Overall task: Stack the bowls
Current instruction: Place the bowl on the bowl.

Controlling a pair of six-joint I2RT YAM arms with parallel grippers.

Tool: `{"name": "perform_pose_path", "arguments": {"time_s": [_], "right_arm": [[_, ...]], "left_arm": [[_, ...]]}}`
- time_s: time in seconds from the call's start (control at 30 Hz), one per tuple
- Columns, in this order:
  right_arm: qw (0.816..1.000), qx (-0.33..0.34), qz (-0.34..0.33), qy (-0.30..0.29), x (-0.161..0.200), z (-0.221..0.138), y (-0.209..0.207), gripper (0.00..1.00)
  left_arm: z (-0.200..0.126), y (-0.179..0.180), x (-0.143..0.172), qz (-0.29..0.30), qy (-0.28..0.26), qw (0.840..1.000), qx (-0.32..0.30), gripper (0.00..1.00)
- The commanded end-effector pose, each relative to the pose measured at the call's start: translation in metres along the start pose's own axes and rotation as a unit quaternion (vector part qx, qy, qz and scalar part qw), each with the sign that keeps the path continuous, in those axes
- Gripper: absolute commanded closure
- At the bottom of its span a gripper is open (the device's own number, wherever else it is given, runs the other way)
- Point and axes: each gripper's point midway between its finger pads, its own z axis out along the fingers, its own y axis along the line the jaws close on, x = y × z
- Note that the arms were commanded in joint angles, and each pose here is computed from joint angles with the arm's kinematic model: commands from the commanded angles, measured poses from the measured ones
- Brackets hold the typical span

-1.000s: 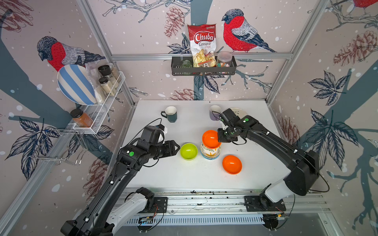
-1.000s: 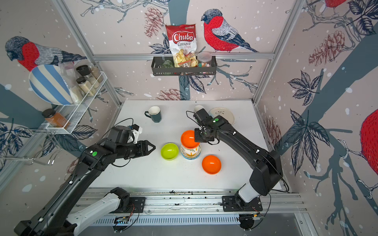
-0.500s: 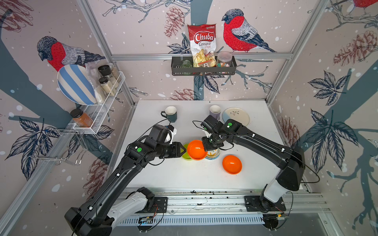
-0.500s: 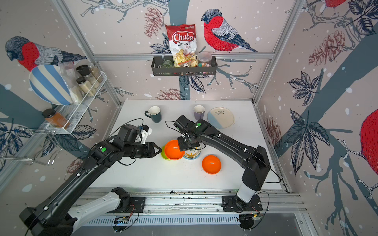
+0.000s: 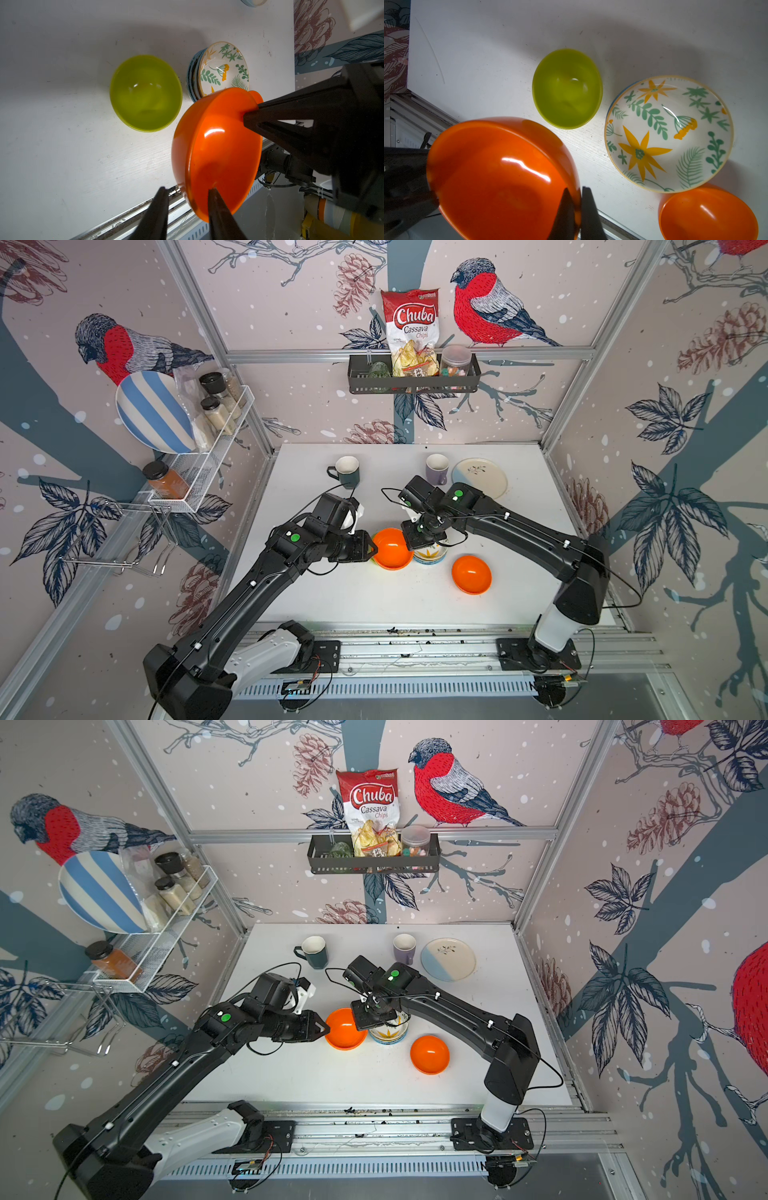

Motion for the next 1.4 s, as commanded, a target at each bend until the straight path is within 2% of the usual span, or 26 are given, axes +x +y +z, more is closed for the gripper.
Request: {"name": "perform_pose_path", "arguments": {"time_s": [0.0,0.4,0.6,0.7,0.73,0.8,0.9,0.93,1.03,1.13,1.37], "right_arm": [[1.0,-0.003,0.0,0.008,0.003,0.0,0.004,1.0],[1.0,-0.014,0.003,0.01,0.003,0.005,0.011,1.0],[1.0,-0.018,0.005,0.009,0.002,0.007,0.013,1.0],[1.0,-0.021,0.006,0.009,0.002,0.009,0.014,1.0],[1.0,-0.021,0.007,0.009,0.002,0.009,0.014,1.0],[1.0,-0.024,0.009,0.009,0.001,0.009,0.013,0.92],[0.999,-0.025,0.018,0.007,-0.003,0.007,0.009,0.67],[0.999,-0.027,0.02,0.006,-0.005,0.006,0.008,0.61],[0.999,-0.025,0.03,-0.005,-0.012,-0.001,-0.001,0.51],[0.998,-0.026,0.044,-0.025,-0.021,-0.015,-0.013,0.44],[0.99,-0.015,0.108,-0.084,-0.036,-0.055,-0.072,0.42]], "left_arm": [[0.004,0.005,-0.004,0.008,-0.006,1.0,-0.017,0.71],[0.015,0.017,-0.005,0.001,0.005,0.999,-0.045,0.8],[0.015,0.021,-0.005,0.001,0.005,0.998,-0.055,0.91],[0.014,0.022,-0.005,0.002,0.004,0.998,-0.058,1.0],[0.014,0.022,-0.005,0.001,0.003,0.998,-0.059,1.0],[0.013,0.023,-0.006,0.0,0.001,0.998,-0.062,1.0],[0.012,0.024,-0.006,0.0,0.0,0.998,-0.067,1.0],[0.011,0.025,-0.007,0.001,-0.001,0.998,-0.069,1.0],[0.011,0.027,-0.008,-0.001,-0.001,0.997,-0.078,1.0],[0.011,0.028,-0.009,-0.001,-0.002,0.997,-0.082,1.0],[0.012,0.037,-0.016,-0.006,-0.006,0.993,-0.116,1.0]]}}
